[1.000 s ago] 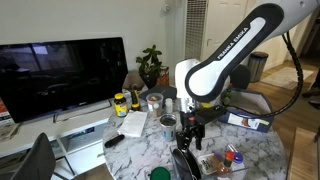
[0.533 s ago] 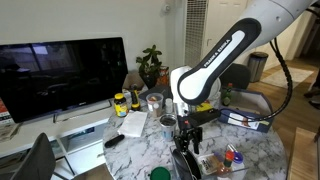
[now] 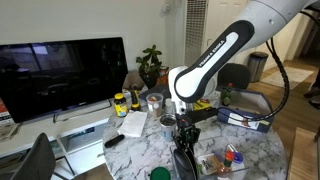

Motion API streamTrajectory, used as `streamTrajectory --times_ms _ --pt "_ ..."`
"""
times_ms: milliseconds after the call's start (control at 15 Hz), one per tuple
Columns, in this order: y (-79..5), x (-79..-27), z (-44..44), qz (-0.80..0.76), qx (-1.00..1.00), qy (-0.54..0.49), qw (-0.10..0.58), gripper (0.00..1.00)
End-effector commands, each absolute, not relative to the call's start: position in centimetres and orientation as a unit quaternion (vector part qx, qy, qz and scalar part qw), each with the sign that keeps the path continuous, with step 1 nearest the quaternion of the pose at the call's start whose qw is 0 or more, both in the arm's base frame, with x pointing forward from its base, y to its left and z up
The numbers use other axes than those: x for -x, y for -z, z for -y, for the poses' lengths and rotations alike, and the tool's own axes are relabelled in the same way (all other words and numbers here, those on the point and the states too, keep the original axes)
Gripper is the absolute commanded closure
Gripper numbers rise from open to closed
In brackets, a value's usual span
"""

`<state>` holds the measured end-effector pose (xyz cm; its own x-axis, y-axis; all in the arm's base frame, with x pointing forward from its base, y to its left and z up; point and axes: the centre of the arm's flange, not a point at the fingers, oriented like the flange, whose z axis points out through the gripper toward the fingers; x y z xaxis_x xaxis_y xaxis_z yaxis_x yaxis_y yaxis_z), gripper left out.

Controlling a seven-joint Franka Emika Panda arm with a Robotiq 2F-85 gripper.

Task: Move the case from the clear box to the middle of the table

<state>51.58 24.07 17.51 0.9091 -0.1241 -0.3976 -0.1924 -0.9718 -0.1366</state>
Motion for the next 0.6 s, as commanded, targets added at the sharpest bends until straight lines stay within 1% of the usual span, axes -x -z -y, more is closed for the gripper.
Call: streamTrajectory --times_ms 0,333,533 --pt "-18.4 -49.5 -23.3 -0.091 0.972 -0.204 0.067 0.98" --pt "-23.1 -46.0 -20.5 -0.085 0.975 -0.189 0.078 0.97" --pt "-27.0 -45.4 -19.0 -0.086 0.976 -0.173 0.097 0.97"
